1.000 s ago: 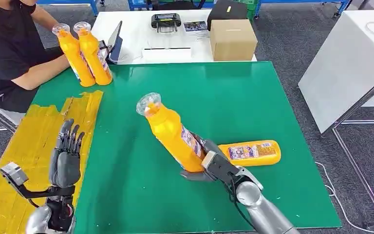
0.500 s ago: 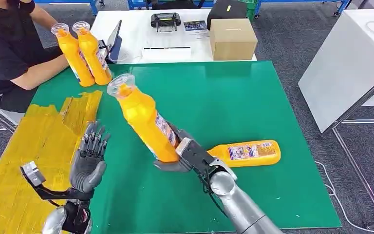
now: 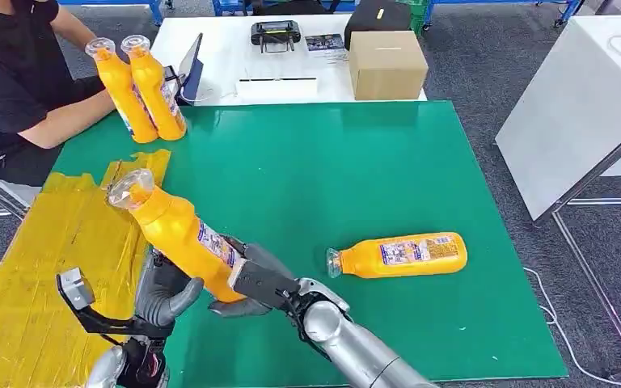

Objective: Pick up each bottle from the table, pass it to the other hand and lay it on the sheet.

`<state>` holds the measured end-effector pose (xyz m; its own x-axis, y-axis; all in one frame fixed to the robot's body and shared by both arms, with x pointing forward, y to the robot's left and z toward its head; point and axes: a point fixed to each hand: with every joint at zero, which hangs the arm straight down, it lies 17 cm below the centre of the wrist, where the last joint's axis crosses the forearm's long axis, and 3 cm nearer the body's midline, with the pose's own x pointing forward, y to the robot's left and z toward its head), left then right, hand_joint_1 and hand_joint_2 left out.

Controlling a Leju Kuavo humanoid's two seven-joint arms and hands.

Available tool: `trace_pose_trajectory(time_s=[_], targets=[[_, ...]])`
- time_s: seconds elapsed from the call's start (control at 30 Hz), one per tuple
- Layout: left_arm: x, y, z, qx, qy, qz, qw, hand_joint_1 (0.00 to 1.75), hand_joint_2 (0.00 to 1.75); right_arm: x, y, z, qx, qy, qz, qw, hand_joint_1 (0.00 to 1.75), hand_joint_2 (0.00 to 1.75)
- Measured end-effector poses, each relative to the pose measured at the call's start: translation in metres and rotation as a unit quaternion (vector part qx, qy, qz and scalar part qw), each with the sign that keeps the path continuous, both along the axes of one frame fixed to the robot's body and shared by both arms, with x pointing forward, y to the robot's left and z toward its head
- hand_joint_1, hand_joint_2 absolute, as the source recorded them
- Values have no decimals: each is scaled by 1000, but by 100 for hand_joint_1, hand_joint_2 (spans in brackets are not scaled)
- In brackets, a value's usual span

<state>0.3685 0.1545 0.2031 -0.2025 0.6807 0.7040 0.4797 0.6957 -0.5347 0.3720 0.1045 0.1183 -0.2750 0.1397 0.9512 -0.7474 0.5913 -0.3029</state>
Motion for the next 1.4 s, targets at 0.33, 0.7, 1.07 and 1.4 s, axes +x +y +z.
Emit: trace_pose_trajectory(time_s=[0.33, 0.7, 1.07, 1.4], targets=[[-3, 11, -14, -2, 17, 9, 1000, 154, 175, -43, 37, -44, -91, -21, 63, 994, 175, 175], [-10, 20, -35, -5, 43, 18, 999, 175, 175, -57, 44, -66, -135, -30, 89, 986, 175, 175], [-10, 21, -36, -5, 45, 19, 999, 175, 175, -59, 44, -70, -142, -30, 93, 985, 175, 175], [-10, 22, -33, 12, 27, 35, 999, 175, 175, -52, 41, -68, -137, -43, 74, 987, 0, 175]])
